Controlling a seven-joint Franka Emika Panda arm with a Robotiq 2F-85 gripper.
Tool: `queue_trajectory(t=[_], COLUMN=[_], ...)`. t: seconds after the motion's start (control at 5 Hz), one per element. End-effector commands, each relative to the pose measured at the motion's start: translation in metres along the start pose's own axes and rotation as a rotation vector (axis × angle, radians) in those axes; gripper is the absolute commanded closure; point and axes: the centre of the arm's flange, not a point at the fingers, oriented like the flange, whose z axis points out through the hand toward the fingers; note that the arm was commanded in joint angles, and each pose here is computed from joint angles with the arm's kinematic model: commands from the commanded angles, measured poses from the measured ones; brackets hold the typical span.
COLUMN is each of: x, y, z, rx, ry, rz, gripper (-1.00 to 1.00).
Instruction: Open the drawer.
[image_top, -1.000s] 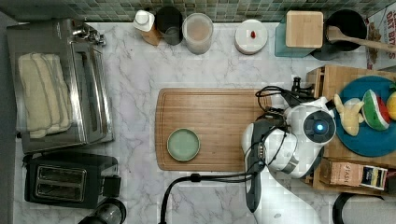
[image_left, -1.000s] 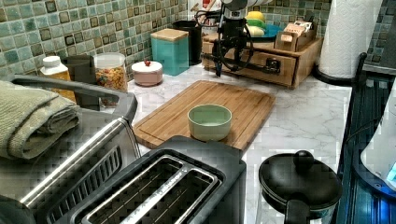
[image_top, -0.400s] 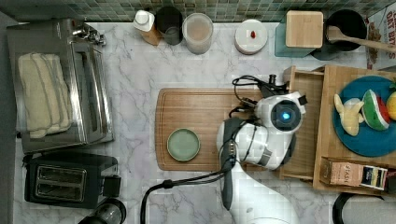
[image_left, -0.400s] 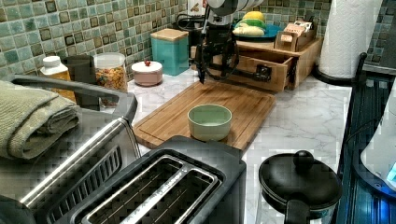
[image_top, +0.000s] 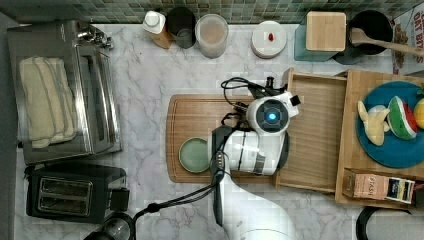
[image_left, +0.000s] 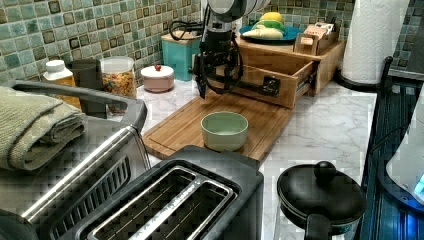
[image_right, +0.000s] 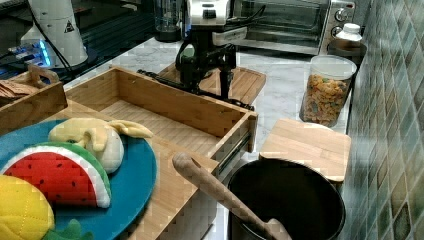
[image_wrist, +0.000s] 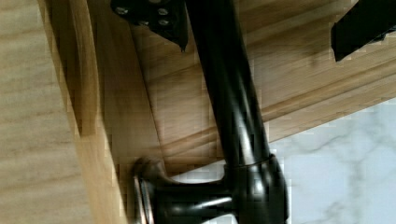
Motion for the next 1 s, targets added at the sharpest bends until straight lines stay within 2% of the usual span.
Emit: queue_trajectory(t=[0.2, 0.4, 1.0], x=[-0.049, -0.053, -0.053], y=[-0.181, -0.200, -0.200], z=[-0.020, -0.020, -0.020], rx=[0.096, 0.115, 0.115], ry=[-0.002, 0.005, 0.005], rz=[-0.146, -0.120, -0.120], gripper=[-1.00, -1.00, -1.00])
